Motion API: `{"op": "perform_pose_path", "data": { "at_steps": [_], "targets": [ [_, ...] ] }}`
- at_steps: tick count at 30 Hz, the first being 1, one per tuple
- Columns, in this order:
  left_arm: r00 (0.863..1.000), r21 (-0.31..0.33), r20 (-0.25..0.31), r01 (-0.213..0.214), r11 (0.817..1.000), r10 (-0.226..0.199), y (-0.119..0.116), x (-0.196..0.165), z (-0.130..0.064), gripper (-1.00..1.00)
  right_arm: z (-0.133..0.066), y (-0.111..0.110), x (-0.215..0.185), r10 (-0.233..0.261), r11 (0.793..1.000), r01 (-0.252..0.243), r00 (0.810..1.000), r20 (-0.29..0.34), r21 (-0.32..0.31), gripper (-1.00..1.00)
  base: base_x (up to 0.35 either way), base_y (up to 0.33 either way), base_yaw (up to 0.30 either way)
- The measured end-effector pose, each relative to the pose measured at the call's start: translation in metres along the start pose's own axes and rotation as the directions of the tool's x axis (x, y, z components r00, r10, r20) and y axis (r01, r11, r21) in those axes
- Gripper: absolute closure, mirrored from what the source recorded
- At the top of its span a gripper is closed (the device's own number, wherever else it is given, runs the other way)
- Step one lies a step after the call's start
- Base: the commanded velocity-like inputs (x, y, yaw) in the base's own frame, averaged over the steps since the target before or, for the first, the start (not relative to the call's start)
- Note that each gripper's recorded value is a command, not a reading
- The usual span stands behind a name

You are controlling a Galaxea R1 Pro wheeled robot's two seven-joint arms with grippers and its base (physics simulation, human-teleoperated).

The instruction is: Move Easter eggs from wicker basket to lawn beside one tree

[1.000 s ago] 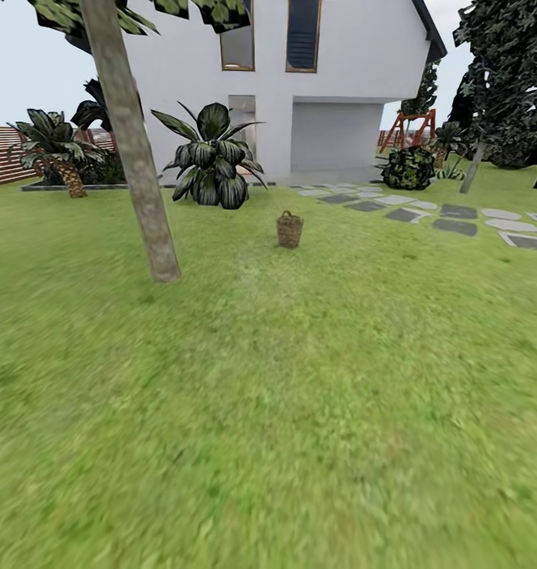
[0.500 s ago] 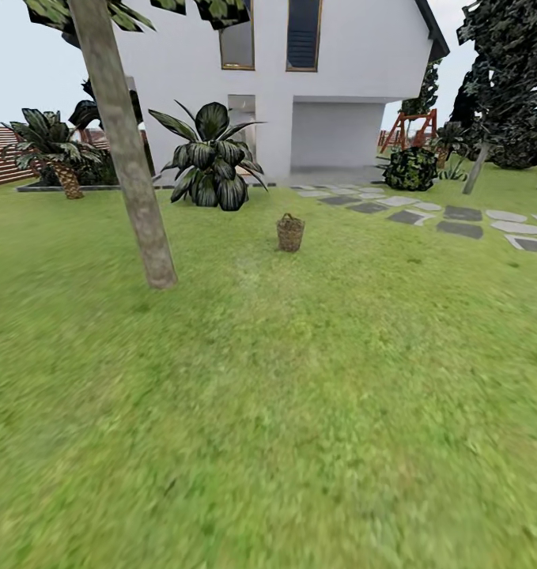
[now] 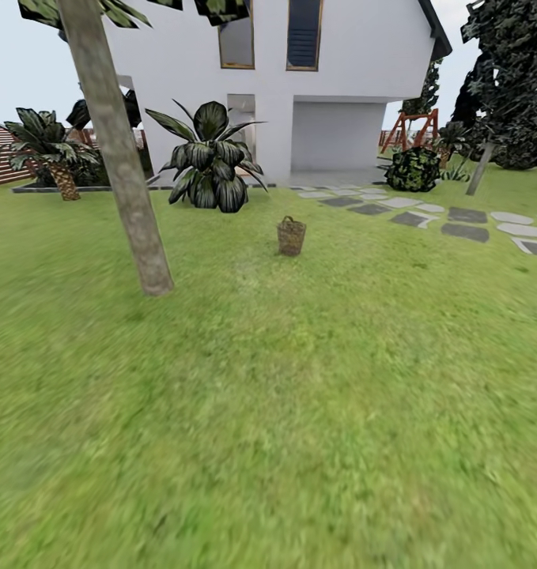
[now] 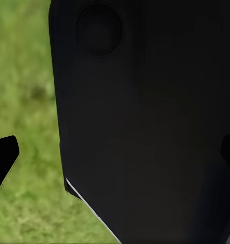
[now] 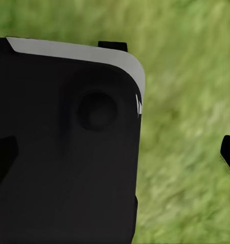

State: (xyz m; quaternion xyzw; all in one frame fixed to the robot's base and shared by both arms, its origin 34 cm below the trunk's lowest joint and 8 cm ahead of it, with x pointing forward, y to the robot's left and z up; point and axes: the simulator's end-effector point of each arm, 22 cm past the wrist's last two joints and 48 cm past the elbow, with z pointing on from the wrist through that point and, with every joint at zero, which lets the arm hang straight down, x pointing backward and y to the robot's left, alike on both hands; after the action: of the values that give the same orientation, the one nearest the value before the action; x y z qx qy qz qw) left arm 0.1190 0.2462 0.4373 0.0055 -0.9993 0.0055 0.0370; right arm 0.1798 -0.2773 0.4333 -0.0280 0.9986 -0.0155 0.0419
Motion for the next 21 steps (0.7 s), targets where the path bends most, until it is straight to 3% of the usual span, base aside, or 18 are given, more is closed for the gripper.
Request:
{"op": "perform_pose_path", "data": {
  "at_steps": [21],
  "targets": [
    [1.000, 0.000, 0.000, 0.000, 1.000, 0.000, 0.0001, 0.0000, 0.0000, -1.00, 0.0000, 0.0001, 0.0000, 0.001, 1.000, -0.001, 1.000, 0.000, 0.000, -1.00, 0.338, 0.000, 0.000]
  ]
}}
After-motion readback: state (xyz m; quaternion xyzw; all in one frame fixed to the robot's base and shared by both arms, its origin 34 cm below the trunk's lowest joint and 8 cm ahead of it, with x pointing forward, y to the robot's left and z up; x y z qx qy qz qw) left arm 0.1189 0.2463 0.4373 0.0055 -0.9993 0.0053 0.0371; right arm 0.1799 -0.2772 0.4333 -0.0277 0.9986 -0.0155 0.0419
